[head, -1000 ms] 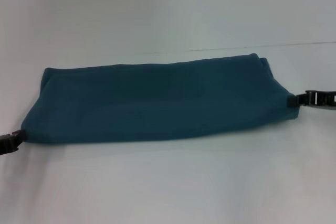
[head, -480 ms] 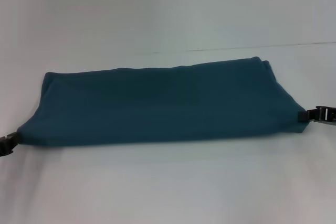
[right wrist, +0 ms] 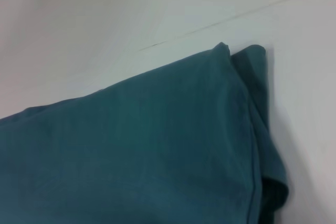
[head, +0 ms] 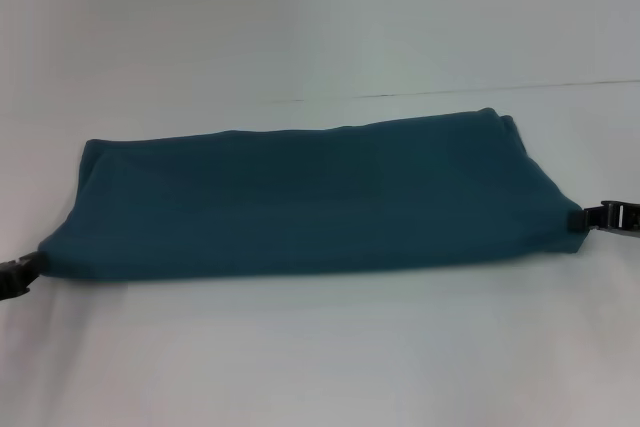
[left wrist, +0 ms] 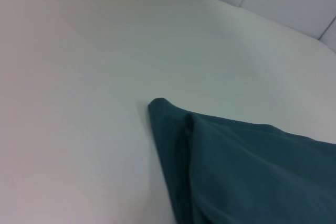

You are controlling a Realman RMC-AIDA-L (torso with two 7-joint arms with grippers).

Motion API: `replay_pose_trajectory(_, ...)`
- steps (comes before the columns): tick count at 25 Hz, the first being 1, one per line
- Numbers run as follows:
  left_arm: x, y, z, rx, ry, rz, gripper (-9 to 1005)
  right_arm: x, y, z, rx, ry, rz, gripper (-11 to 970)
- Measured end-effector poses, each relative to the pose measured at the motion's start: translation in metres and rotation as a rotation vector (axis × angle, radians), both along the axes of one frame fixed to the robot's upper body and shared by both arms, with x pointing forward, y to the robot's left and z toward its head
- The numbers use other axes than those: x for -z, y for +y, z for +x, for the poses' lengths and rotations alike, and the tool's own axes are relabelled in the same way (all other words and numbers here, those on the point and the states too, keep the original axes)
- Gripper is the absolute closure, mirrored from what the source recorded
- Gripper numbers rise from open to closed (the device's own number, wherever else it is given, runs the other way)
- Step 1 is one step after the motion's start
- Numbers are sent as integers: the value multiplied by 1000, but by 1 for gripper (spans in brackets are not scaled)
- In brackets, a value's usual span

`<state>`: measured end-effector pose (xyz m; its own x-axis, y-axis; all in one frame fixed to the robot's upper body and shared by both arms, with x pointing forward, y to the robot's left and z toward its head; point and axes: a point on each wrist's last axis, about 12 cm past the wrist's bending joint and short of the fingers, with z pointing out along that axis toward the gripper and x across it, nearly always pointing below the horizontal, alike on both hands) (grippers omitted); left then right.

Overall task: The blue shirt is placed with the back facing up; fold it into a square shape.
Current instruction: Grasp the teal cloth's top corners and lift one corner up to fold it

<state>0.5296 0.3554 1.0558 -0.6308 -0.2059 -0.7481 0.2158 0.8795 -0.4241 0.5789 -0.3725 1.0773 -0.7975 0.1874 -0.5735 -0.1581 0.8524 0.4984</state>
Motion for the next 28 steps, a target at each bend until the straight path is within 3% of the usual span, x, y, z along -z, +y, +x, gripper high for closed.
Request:
replay_pose_trajectory(5,-4,-4,-1,44,1,-35,995,-7,-1,2,-13,-25,3,905)
replay_pose_trajectory(13,-12,14,-11,-4,-20,-94,846,-26,-6,6,-10,-109,19,798)
replay_pose_trajectory(19,-14,20,-16,-22,70,-160,620,-42,7,20,-54,-155,52,587)
replay_pose_trajectory(24,-13,16,-17,18,173,-165,427,-51,25,33,-123,-165,35,340)
replay_pose_trajectory(28,-9,13,-18,29,222,-179,388,-54,38,41,-165,-179,18,187)
